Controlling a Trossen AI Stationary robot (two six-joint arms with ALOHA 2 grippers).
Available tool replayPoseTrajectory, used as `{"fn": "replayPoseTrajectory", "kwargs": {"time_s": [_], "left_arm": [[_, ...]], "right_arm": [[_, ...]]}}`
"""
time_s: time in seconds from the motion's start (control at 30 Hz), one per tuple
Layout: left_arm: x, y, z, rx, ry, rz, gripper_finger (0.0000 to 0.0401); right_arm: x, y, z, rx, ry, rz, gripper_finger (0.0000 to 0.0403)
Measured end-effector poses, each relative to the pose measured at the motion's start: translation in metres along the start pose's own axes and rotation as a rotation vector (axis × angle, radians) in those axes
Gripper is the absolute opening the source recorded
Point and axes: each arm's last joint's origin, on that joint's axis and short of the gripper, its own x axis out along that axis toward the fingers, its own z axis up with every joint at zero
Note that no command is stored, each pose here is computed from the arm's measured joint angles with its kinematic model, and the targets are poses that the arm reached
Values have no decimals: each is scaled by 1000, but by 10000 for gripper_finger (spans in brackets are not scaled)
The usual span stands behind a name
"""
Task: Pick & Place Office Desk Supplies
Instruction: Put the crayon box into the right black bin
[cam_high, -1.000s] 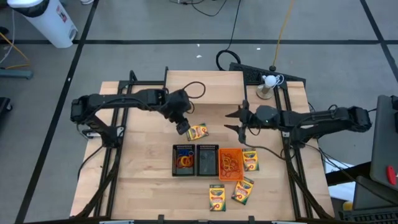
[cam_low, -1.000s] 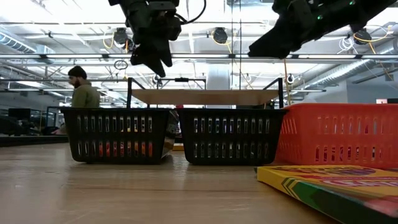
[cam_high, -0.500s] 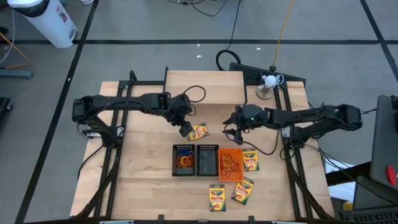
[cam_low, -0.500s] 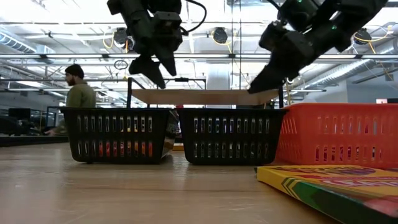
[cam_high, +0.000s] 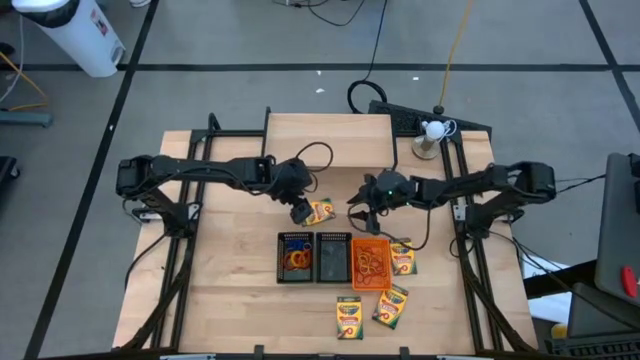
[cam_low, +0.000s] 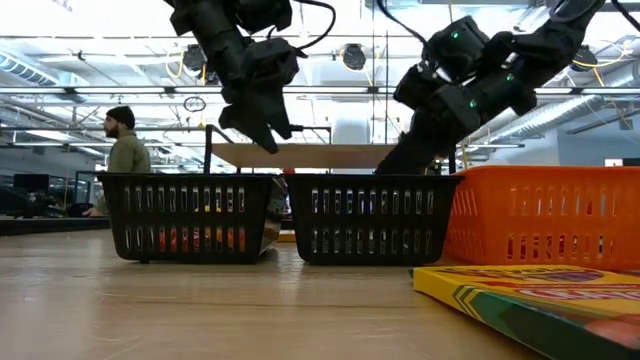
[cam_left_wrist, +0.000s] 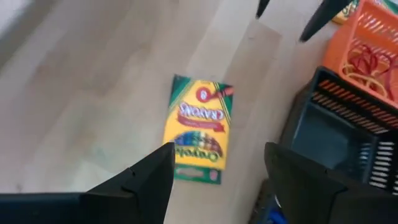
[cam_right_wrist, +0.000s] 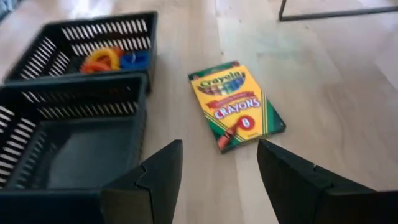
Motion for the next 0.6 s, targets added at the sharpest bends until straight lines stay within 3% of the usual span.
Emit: {"fn": "replayPoseTrajectory", "kwargs": {"time_s": [0.2, 0.3, 0.43, 0.6], "left_arm": [[0, 2, -4, 34, 36, 26, 250], [-1, 5, -10, 34, 98, 76, 250], [-2, 8, -17, 38, 161, 131, 250], [-2, 8, -20, 40, 186, 147, 250]], "right_arm": [[11, -11, -13, 15, 60, -21, 181], [12, -11, -13, 17, 51, -25, 126], [12, -10, -6, -26, -20, -23, 19], [12, -11, -3, -24, -51, -27, 3]]}}
